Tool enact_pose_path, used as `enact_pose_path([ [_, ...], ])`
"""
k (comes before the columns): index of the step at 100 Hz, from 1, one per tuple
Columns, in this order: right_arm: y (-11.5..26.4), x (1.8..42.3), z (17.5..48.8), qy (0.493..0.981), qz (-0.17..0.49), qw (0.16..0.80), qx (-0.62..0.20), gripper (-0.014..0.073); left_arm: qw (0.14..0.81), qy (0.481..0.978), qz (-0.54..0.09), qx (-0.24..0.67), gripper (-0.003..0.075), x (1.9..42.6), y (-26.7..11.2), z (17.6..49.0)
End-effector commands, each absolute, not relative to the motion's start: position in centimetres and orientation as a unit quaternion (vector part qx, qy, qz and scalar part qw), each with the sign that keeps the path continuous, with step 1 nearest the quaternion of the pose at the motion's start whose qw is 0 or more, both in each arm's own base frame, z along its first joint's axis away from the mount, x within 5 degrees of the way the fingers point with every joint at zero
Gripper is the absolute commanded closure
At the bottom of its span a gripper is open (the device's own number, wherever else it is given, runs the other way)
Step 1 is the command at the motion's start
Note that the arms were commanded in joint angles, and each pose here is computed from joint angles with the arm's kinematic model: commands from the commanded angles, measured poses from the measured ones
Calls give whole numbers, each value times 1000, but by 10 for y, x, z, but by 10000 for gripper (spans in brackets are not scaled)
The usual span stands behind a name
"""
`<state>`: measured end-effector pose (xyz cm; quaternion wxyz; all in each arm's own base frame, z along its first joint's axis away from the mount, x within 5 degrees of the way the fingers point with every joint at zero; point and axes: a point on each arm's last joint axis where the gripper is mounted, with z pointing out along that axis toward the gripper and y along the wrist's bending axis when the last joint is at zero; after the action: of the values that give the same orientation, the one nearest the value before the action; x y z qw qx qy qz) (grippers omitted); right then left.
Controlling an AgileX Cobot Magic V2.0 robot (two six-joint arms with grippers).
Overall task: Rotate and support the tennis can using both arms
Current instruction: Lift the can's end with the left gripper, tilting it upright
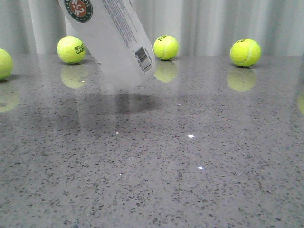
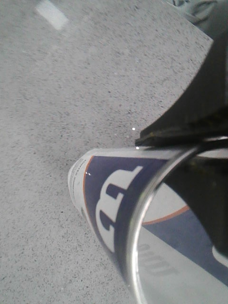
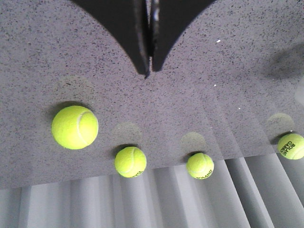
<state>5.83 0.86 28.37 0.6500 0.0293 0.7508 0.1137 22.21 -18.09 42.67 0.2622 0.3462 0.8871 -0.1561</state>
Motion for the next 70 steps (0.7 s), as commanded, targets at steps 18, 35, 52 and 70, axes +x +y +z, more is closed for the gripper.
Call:
enact_pose_path([
  [18, 8, 58, 298, 720, 117, 683, 31, 659, 273, 880, -140, 361, 741, 216, -189, 434],
  [35, 8, 58, 298, 720, 117, 683, 31, 659, 271, 880, -144, 362, 741, 216, -190, 433],
  [52, 8, 58, 298, 720, 117, 683, 31, 659, 269, 881, -150, 360, 740, 215, -190, 433],
  [70, 8, 58, 298, 720, 117, 683, 31, 659, 268, 882, -154, 355, 706, 217, -189, 433],
])
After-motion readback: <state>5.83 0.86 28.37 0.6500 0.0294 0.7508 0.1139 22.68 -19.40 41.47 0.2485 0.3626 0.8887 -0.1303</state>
